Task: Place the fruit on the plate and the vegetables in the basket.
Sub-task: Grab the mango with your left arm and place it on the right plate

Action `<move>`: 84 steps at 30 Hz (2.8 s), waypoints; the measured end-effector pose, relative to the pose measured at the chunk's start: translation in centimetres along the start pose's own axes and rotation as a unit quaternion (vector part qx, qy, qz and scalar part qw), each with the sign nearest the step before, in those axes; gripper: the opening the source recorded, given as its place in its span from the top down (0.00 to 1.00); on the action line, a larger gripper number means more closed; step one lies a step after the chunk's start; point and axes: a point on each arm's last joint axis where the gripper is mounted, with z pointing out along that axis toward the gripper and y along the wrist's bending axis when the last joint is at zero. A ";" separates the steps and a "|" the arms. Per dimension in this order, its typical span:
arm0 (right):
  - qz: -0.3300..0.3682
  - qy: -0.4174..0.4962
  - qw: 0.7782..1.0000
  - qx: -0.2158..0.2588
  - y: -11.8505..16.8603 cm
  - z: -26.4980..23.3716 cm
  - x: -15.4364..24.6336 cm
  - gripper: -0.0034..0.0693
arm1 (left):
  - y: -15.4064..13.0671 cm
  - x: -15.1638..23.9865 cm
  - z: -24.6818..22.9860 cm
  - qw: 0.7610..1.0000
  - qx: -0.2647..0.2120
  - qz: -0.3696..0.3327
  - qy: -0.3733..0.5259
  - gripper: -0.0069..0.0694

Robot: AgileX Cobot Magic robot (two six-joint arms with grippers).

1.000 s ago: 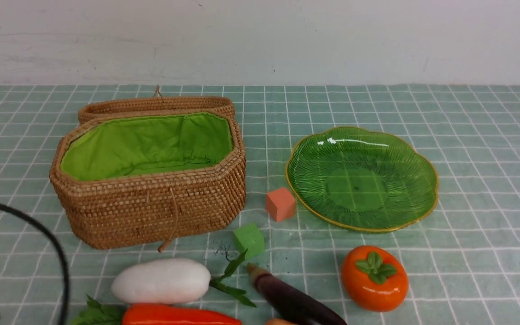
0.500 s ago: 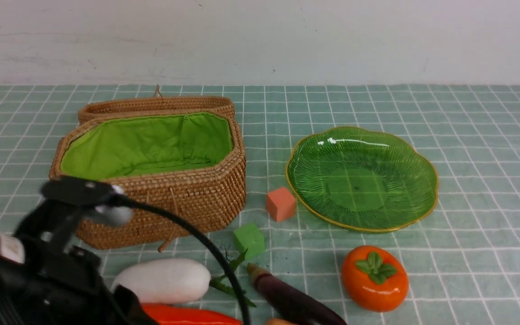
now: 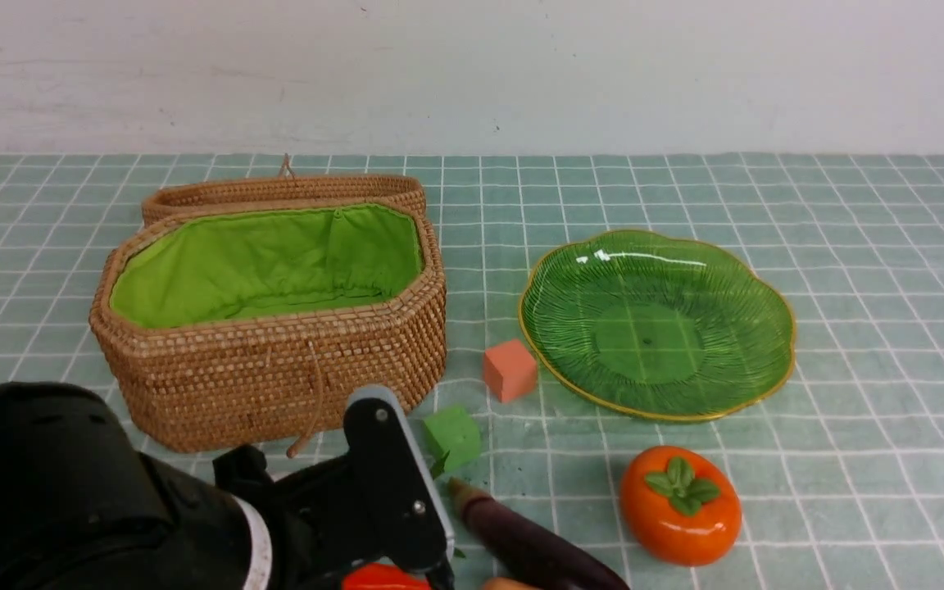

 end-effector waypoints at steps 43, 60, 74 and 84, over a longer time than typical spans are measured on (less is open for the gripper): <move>0.000 0.000 1.000 0.000 0.0 0.0 0.0 0.62 | -0.8 0.1 5.9 0.994 0.041 0.010 0.100 0.24; 0.000 0.000 1.000 0.000 0.0 0.0 0.0 0.62 | 2.2 -5.9 1.1 0.997 0.013 -0.007 0.070 0.24; 0.000 0.000 1.000 0.000 0.0 0.0 0.0 0.62 | 8.3 -15.5 4.8 0.962 -0.062 -0.118 -0.240 0.24; 0.000 0.000 1.000 0.000 0.0 0.0 0.0 0.62 | 10.6 -21.3 12.0 0.970 -0.039 -0.167 -0.172 0.24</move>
